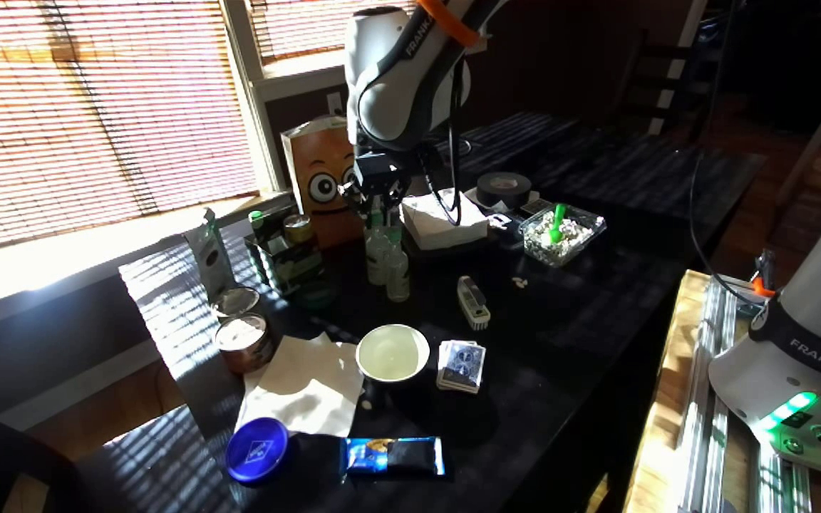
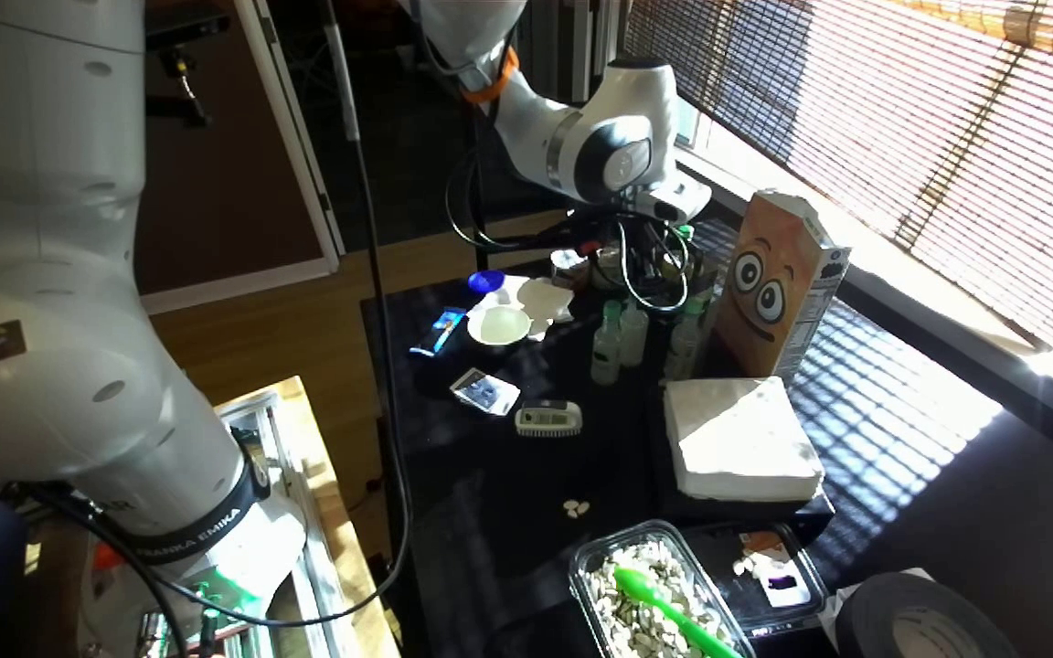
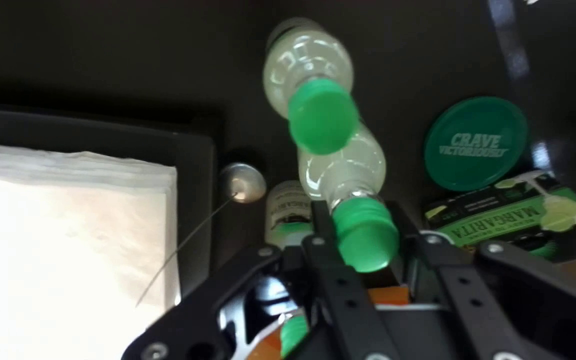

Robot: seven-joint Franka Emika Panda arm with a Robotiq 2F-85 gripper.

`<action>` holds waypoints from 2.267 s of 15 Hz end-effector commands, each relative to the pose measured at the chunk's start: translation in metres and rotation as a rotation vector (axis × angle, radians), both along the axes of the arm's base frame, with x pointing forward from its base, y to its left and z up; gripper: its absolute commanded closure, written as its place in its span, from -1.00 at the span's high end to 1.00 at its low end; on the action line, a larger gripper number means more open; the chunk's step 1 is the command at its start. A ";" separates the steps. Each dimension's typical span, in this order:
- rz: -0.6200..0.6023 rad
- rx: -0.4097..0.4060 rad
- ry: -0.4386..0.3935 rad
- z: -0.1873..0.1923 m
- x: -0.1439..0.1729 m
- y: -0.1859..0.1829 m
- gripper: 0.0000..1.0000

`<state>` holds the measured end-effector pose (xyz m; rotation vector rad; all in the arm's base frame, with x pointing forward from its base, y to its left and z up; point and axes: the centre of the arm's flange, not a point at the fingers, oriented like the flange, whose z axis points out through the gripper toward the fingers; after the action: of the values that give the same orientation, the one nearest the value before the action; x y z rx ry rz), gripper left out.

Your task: Move two glass bottles to the left.

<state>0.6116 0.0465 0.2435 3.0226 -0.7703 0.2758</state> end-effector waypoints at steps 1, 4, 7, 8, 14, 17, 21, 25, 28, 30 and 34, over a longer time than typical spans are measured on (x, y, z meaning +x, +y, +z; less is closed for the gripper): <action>0.166 0.020 0.042 0.019 0.012 0.043 -0.85; 0.301 0.007 0.086 0.021 0.020 0.085 -0.85; 0.373 -0.002 0.091 0.025 0.030 0.114 -0.85; 0.388 0.007 0.084 0.026 0.034 0.122 -0.85; 0.468 0.005 0.086 0.012 0.060 0.153 -0.85; 0.485 -0.004 0.081 0.001 0.074 0.160 -0.85; 0.504 -0.016 0.097 -0.009 0.089 0.170 -0.85; 0.510 -0.017 0.130 -0.010 0.095 0.177 0.08; 0.493 -0.023 0.139 0.000 0.096 0.174 0.35; 0.455 -0.021 0.142 0.019 0.089 0.164 0.65; 0.316 0.022 0.102 0.054 0.066 0.119 1.00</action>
<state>0.7011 0.2004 0.2700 3.1325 -0.1093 0.1071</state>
